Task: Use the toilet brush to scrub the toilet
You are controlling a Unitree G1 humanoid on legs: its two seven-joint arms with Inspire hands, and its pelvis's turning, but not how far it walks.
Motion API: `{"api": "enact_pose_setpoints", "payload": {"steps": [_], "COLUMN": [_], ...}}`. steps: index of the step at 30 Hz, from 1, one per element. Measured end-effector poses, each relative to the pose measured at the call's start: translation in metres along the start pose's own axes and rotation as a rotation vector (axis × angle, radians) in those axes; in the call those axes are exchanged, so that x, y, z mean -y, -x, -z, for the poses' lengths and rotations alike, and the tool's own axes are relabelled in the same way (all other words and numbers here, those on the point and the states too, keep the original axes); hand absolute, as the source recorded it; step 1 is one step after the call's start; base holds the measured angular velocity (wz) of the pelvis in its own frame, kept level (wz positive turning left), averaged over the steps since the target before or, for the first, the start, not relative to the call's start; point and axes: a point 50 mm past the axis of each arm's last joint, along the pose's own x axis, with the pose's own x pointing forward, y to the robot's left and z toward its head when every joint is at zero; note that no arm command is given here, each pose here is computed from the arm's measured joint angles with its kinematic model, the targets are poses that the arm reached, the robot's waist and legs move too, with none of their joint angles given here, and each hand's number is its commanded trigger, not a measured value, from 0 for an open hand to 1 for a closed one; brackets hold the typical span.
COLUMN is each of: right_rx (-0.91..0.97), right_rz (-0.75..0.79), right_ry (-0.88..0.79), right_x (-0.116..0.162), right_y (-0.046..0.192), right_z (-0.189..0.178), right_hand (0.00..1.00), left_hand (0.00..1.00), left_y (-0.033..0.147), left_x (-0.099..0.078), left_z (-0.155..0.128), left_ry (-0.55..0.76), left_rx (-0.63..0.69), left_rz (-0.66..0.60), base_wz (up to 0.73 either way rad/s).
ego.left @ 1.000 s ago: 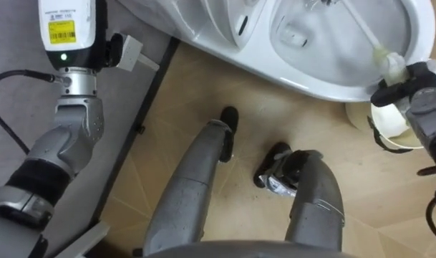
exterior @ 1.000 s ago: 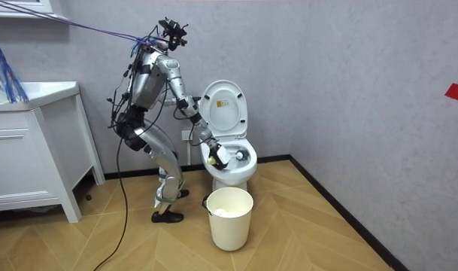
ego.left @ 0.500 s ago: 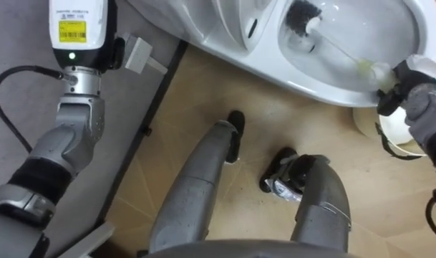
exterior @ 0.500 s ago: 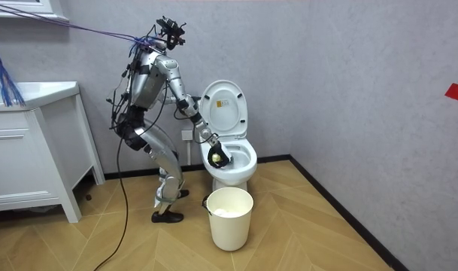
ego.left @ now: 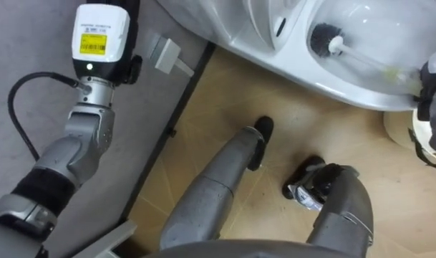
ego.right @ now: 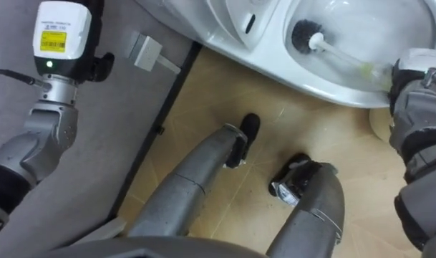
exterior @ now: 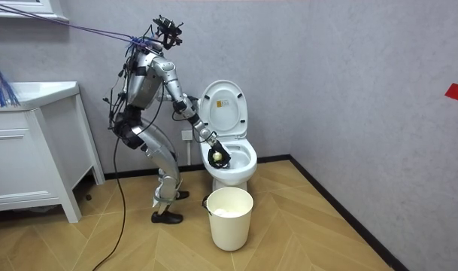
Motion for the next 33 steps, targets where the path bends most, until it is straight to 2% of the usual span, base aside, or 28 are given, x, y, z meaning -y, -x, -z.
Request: {"api": "enact_pose_setpoints", "payload": {"steps": [7,11,15,17,19,23,26,30,33], "right_rx": [0.031,0.029,-0.041,-0.09,-0.166,-0.194,-0.182,-0.176,-0.191], "right_rz": [0.017,0.007,-0.052,-0.089,-0.134,-0.162,-0.19,-0.235,-0.323], "right_ry": [0.031,0.005,-0.258,-0.467,-0.799,-1.161,-1.293,-1.37,-1.569], "right_x": [-0.013,-0.016,-0.018,-0.019,-0.02,-0.023,-0.029,-0.034,-0.048], "right_y": [0.005,0.006,0.003,0.002,0.001,0.001,0.003,0.005,0.012], "right_z": [-0.002,-0.002,0.005,0.005,0.007,0.006,0.002,-0.009,-0.034], "right_hand": [1.0,1.0,1.0,1.0,1.0,1.0,1.0,1.0,1.0], "left_hand": [0.0,0.0,0.0,0.0,0.0,0.0,0.0,0.0,0.0], "left_y": [0.019,0.02,0.016,0.013,0.012,0.012,0.012,0.01,0.009], "left_x": [0.01,0.011,0.008,0.004,0.001,-0.003,-0.005,-0.006,-0.008], "left_z": [0.003,0.002,0.0,0.001,0.004,0.011,0.014,0.017,0.02], "left_ry": [0.113,0.145,0.149,0.141,0.119,0.098,0.09,0.111,0.104], "left_rx": [-0.076,-0.09,-0.081,-0.071,-0.064,-0.072,-0.086,-0.11,-0.125], "left_rz": [0.065,0.083,0.066,0.051,0.037,0.002,-0.026,-0.043,-0.072], "base_wz": [0.01,-0.01,0.07,0.0,0.0,-0.02,0.0,0.0,-0.01]}}
